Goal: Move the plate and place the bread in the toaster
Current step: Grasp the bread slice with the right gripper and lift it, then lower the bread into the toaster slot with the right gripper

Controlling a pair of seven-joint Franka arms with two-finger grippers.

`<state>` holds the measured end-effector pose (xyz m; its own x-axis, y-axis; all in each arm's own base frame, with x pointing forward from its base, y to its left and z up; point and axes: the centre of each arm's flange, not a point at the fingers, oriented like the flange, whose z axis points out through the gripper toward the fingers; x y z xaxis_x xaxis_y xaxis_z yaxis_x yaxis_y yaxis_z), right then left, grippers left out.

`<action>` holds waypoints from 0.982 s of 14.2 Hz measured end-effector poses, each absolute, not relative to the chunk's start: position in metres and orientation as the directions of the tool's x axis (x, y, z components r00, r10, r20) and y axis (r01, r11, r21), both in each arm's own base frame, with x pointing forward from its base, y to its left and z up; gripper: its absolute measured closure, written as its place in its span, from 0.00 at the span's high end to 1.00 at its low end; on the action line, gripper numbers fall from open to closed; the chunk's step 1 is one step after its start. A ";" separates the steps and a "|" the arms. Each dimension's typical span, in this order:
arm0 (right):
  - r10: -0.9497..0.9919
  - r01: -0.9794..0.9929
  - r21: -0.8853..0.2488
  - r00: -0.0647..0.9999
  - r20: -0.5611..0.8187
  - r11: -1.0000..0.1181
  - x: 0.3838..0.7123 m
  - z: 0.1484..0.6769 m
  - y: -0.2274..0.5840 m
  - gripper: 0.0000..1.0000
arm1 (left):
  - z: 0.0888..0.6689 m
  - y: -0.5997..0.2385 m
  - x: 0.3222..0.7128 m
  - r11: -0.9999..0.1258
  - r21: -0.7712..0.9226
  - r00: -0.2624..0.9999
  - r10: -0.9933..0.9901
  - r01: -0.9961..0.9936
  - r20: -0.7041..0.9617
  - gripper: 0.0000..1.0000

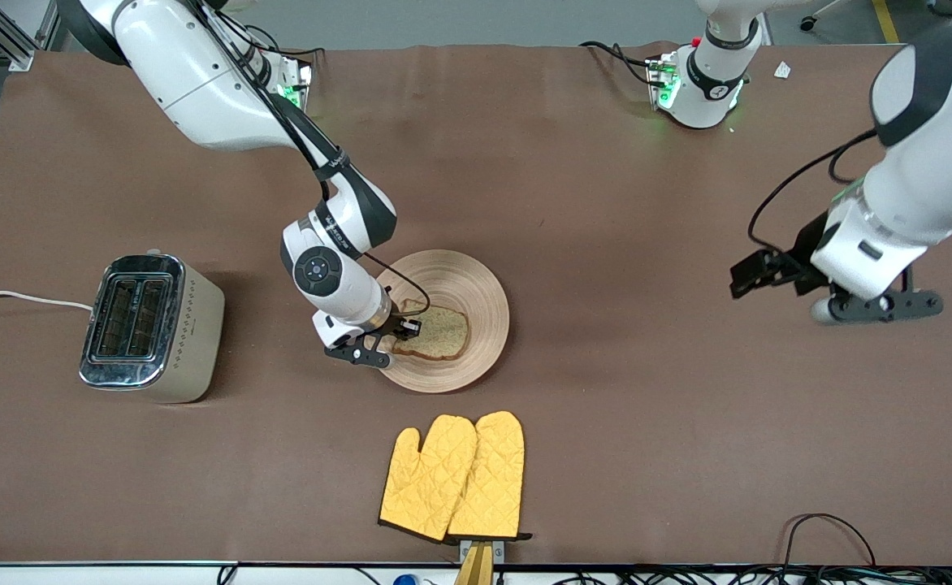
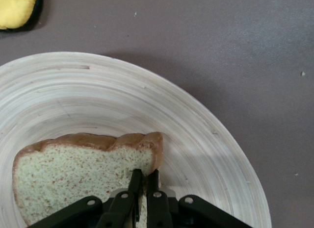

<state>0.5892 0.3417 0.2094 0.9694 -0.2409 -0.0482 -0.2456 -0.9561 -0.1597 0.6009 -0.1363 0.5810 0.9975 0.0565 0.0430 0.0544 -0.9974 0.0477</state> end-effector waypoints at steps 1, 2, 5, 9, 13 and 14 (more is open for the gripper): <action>-0.243 -0.249 -0.154 0.968 -0.053 -0.956 0.589 0.211 0.342 0.06 | 0.594 -0.137 0.592 -0.999 0.004 0.997 0.051 0.051 0.052 1.00; -0.244 -0.251 -0.139 0.968 -0.066 -0.958 0.590 0.215 0.341 0.06 | 0.607 -0.137 0.581 -0.999 -0.025 0.997 0.047 0.048 0.054 1.00; -0.256 -0.263 -0.089 0.963 -0.082 -0.961 0.604 0.270 0.328 0.04 | 0.638 -0.134 0.552 -0.997 -0.068 0.999 0.030 0.033 0.036 1.00; -0.233 -0.234 0.005 0.967 -0.101 -0.972 0.625 0.393 0.262 0.04 | 0.658 -0.114 0.531 -0.996 -0.090 1.000 0.028 0.028 0.002 1.00; -0.072 -0.028 0.283 0.986 -0.147 -0.959 0.629 0.464 0.194 0.04 | 0.659 -0.111 0.530 -0.996 -0.093 1.000 0.011 0.011 -0.007 1.00; -0.032 0.029 0.350 0.985 -0.167 -0.936 0.629 0.467 0.182 0.04 | 0.658 -0.111 0.530 -0.996 -0.093 1.000 0.010 0.010 -0.007 1.00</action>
<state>0.6293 0.1823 0.4665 0.9855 -0.0319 -0.1669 0.0290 -0.9362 0.3504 0.5297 -0.1110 0.6583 0.9999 0.0105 -0.0072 0.0098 -0.9957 -0.0926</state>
